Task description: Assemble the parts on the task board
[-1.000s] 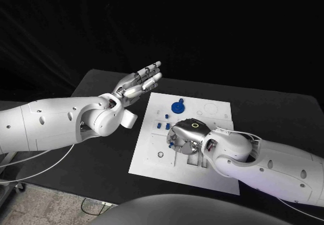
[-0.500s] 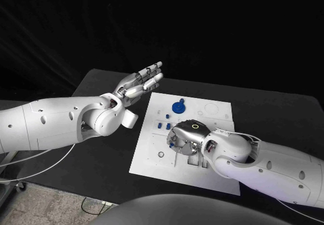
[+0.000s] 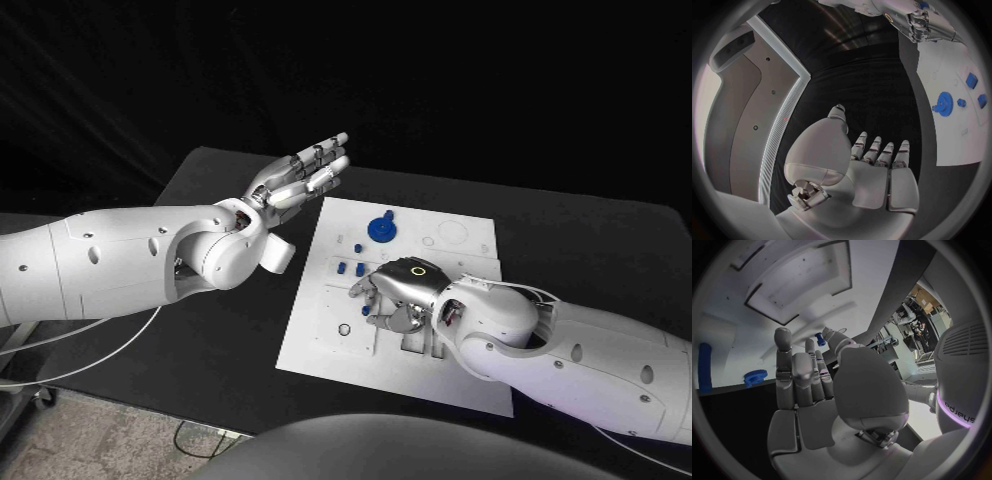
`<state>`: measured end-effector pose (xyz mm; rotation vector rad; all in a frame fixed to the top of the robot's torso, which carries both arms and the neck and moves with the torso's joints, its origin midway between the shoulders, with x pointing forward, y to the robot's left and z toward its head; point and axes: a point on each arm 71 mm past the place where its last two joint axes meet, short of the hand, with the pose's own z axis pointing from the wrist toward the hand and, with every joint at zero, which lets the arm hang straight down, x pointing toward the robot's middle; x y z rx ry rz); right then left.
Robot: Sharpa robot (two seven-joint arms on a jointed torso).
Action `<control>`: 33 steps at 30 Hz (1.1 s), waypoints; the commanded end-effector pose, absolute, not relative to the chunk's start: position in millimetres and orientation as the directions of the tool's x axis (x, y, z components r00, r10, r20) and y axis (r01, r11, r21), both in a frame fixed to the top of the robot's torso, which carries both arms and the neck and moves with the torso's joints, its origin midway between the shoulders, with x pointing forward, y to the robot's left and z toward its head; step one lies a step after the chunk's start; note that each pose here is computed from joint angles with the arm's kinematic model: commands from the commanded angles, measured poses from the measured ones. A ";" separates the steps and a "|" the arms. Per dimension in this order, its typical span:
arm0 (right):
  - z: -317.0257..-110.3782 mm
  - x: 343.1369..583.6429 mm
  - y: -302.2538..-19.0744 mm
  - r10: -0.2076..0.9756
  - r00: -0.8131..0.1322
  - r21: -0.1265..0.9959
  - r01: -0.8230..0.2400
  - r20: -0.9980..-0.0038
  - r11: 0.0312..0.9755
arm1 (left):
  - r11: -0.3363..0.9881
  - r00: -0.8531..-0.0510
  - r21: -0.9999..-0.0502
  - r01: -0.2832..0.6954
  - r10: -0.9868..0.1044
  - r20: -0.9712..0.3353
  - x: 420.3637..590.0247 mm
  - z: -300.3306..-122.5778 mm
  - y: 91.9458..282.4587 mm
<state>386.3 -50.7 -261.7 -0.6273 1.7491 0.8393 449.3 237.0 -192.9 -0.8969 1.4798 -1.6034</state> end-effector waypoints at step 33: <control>-203.8 431.5 -156.9 -0.052 -0.282 0.118 -0.554 -0.958 0.824 | -0.049 -0.482 -0.997 0.066 -0.876 0.011 450.3 -193.6 233.8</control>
